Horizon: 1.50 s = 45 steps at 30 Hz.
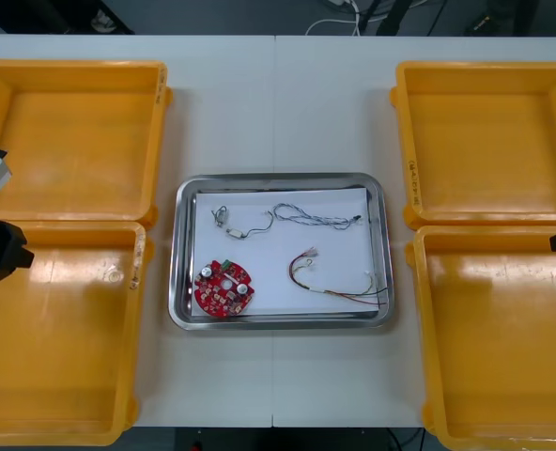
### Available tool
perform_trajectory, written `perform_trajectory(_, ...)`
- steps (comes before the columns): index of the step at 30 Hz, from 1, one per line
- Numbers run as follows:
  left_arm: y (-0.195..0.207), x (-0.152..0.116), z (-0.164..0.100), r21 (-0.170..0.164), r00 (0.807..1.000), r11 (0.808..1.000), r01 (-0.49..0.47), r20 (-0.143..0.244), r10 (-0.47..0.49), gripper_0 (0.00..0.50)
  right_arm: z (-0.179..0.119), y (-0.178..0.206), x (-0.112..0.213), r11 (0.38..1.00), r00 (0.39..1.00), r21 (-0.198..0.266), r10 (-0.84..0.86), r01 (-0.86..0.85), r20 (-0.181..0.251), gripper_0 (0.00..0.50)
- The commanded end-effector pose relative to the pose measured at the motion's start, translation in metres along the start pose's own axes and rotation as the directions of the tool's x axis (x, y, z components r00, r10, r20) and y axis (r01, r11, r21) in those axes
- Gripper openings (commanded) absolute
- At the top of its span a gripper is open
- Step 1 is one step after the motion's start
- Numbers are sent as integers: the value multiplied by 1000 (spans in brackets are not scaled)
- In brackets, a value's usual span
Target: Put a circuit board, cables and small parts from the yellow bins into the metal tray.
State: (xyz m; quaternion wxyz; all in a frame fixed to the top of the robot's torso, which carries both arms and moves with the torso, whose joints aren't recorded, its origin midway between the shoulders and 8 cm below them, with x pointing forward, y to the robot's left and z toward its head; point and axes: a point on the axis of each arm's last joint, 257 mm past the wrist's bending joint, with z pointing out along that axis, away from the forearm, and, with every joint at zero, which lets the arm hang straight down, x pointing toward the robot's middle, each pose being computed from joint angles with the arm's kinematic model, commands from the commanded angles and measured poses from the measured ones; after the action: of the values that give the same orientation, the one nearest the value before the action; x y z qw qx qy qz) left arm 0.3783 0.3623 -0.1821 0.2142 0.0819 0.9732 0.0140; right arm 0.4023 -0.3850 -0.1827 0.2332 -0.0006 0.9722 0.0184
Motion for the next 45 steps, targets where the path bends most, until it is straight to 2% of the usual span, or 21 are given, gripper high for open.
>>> perform_trajectory(1, 30, -4, -12, -21, 1000, 1000, -14, 14, 15, 499, -2, 4, 1, 1000, 1000, 1, -7, 7, 9, 500)
perform_trajectory(6, 46, -3, -13, -51, 1000, 999, 17, 13, -16, 498, -2, 4, 1, 1000, 1000, 1, -7, 7, 9, 500)
perform_trajectory(13, 63, 0, -8, -66, 997, 995, 79, 25, -78, 500, -2, 4, 1, 1000, 1000, 1, -7, 7, 9, 500)
perform_trajectory(17, 67, 3, -10, -75, 996, 993, 91, 15, -90, 500, -2, 4, 1, 1000, 1000, 1, -7, 7, 9, 500)
perform_trajectory(35, 61, 5, -12, -40, 991, 990, 136, 10, -136, 500, -2, 4, 1, 1000, 1000, 1, -7, 7, 9, 500)
perform_trajectory(45, 61, 5, -12, -39, 990, 989, 140, 10, -140, 500, -2, 4, 1, 1000, 1000, 1, -7, 7, 9, 500)
